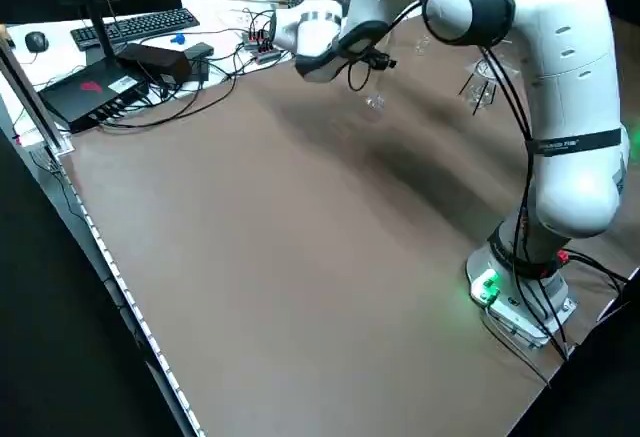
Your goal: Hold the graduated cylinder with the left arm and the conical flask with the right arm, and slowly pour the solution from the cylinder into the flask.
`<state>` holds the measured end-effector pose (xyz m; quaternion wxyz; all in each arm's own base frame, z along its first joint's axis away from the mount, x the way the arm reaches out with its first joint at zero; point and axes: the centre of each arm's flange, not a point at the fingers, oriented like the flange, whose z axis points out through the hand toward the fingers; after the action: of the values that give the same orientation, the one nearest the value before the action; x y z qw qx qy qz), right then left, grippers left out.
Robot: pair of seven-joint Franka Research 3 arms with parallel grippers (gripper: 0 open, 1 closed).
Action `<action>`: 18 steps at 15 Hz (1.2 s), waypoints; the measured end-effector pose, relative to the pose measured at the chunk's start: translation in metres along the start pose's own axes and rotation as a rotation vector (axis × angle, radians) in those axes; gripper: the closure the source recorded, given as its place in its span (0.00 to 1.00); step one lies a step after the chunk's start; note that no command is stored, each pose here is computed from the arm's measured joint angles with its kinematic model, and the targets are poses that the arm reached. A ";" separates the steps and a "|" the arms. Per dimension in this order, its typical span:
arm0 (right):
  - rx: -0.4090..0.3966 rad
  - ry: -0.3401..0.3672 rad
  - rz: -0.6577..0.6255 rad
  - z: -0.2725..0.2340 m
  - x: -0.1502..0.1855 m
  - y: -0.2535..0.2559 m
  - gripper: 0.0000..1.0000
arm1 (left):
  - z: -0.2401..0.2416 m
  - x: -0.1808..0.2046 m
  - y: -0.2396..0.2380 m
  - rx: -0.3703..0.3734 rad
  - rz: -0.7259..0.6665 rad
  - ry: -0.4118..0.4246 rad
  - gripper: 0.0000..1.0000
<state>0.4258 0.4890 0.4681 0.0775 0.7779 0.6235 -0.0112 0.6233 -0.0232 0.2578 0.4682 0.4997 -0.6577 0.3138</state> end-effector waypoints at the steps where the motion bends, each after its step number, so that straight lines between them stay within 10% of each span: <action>1: -0.007 -0.006 -0.005 0.002 0.003 -0.004 0.61 | -0.005 -0.013 0.004 0.010 -0.003 0.012 0.66; 18: -0.135 -0.140 -0.059 0.030 0.052 -0.037 0.61 | -0.017 -0.098 0.029 0.059 -0.062 0.099 0.65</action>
<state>0.4034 0.5428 0.4285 0.1731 0.7494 0.6386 -0.0259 0.6072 0.0360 0.1739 0.4947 0.5175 -0.6084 0.3425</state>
